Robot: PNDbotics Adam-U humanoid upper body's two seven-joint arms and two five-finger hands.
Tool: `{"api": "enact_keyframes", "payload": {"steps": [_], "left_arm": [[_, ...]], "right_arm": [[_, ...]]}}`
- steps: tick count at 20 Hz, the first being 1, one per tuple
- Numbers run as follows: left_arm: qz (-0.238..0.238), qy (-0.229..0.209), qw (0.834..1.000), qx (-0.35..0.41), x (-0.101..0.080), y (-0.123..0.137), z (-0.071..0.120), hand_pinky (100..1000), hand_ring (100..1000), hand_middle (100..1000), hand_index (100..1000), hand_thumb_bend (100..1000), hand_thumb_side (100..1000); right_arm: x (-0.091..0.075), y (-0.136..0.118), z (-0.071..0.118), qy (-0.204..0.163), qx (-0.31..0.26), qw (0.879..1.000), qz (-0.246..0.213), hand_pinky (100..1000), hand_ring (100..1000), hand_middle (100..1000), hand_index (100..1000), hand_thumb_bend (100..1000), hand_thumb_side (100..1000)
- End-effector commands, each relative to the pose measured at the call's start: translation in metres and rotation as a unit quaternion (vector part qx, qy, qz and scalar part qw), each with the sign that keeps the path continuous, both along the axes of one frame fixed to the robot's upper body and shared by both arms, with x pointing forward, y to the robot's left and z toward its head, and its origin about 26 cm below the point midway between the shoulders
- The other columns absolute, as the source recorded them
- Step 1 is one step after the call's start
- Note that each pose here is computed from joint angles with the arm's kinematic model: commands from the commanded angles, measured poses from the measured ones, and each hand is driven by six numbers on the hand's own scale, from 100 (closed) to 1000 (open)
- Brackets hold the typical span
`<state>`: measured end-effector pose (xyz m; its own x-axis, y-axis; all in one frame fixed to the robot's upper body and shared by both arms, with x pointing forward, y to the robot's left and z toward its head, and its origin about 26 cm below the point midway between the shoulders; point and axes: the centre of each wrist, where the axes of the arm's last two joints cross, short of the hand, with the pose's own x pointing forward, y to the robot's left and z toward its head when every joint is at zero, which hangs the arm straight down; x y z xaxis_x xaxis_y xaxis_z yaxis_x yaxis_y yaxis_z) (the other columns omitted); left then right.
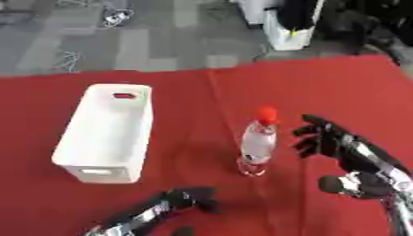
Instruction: Pick up objects on the table and place them in the box.
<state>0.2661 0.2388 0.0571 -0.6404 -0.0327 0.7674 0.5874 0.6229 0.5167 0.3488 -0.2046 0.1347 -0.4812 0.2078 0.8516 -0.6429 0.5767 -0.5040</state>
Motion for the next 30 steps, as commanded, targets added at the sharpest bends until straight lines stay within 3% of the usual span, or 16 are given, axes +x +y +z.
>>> {"api": "enact_keyframes", "payload": {"steps": [1,13,25,26,27,30], "left_arm": [[-0.026,-0.042,0.999,0.011,-0.001,0.000,0.007,746,841,721,979,100,771],[-0.021,-0.046,0.999,-0.001,-0.005,0.004,0.009,749,840,723,980,100,759],[-0.033,-0.054,0.998,0.005,-0.004,0.001,0.011,750,839,723,979,100,762],[-0.034,-0.057,0.998,0.005,-0.004,0.001,0.012,750,839,723,979,100,761],[-0.036,-0.059,0.998,0.006,-0.004,0.000,0.013,749,838,723,979,100,760],[-0.041,-0.069,0.997,0.007,-0.004,-0.001,0.016,749,837,723,978,100,760]], "right_arm": [[0.000,-0.002,0.010,-0.020,-0.017,1.000,0.011,718,751,817,1000,1000,541],[0.001,-0.005,0.006,-0.035,-0.027,0.999,-0.002,734,756,814,1000,1000,541],[0.007,-0.001,0.012,-0.086,-0.004,0.996,0.010,745,753,808,1000,1000,539],[0.008,0.000,0.013,-0.095,0.005,0.995,0.013,744,754,807,1000,1000,470],[0.008,0.000,0.014,-0.100,0.011,0.995,0.016,745,754,803,1000,1000,523],[0.012,0.003,0.018,-0.113,0.028,0.993,0.032,747,755,803,1000,1000,516]]}}
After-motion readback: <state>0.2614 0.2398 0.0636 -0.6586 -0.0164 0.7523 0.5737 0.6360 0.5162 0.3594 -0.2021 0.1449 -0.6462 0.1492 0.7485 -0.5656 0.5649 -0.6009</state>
